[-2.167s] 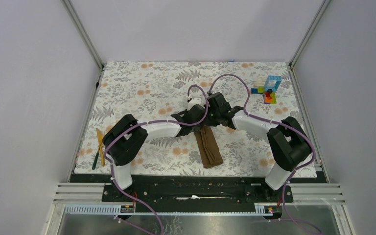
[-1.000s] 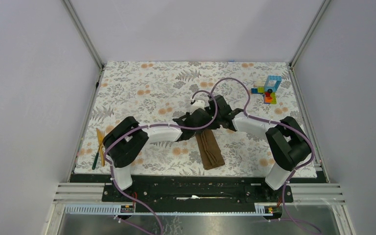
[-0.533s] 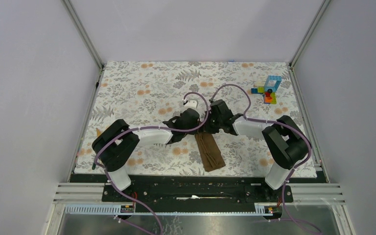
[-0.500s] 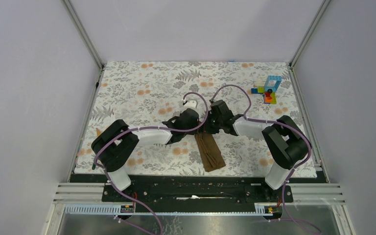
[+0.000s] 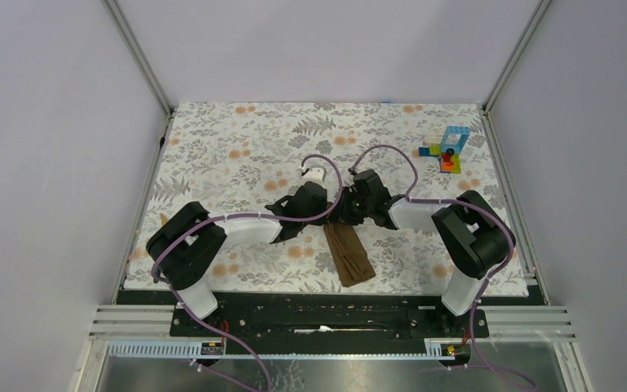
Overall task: Fold the napkin into a case and place the utensils inside
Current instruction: Stuff the top corner of the smaller-rectangle-folded napkin into the folded napkin.
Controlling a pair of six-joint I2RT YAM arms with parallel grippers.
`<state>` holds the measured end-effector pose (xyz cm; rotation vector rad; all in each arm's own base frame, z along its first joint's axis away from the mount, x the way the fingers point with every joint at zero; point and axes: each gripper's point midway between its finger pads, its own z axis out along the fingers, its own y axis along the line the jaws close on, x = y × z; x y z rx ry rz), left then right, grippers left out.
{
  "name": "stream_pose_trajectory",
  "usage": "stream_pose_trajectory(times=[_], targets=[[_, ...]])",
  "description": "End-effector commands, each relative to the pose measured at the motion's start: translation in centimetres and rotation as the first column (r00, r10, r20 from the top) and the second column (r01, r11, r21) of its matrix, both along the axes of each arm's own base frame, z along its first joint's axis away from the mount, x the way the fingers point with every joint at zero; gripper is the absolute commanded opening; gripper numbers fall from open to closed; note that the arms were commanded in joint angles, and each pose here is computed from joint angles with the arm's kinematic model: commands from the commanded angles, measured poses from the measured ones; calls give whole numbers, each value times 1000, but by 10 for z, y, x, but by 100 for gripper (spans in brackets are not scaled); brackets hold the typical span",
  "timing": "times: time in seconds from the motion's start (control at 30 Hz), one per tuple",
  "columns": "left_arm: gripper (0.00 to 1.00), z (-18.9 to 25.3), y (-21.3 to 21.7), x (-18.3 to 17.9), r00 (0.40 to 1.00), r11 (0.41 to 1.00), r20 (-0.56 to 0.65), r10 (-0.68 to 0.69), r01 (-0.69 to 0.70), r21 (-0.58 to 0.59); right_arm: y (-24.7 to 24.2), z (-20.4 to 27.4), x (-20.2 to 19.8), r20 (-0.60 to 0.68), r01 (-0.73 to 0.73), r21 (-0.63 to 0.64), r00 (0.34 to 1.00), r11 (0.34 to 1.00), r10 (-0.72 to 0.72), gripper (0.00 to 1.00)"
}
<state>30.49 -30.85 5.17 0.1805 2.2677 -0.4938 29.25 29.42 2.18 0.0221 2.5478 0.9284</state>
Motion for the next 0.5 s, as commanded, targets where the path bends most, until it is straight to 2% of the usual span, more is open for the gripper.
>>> stream_pose_trajectory(times=[0.0,0.23,0.3,0.37,0.47], targets=[[0,22,-10,5,999,996,45,2,2,-90,-2,30,3,103,-46,32,994,998,43,31],[0,16,-7,4,999,997,33,4,-2,-80,-10,49,5,139,-56,46,989,997,49,43],[0,17,-7,3,999,997,34,3,0,-83,-9,49,7,139,-56,46,989,997,50,44],[0,19,-7,3,999,996,36,0,3,-85,-7,45,9,130,-60,42,990,997,54,41],[0,21,-7,4,999,996,36,0,3,-85,-3,41,12,123,-66,46,991,997,60,28]])
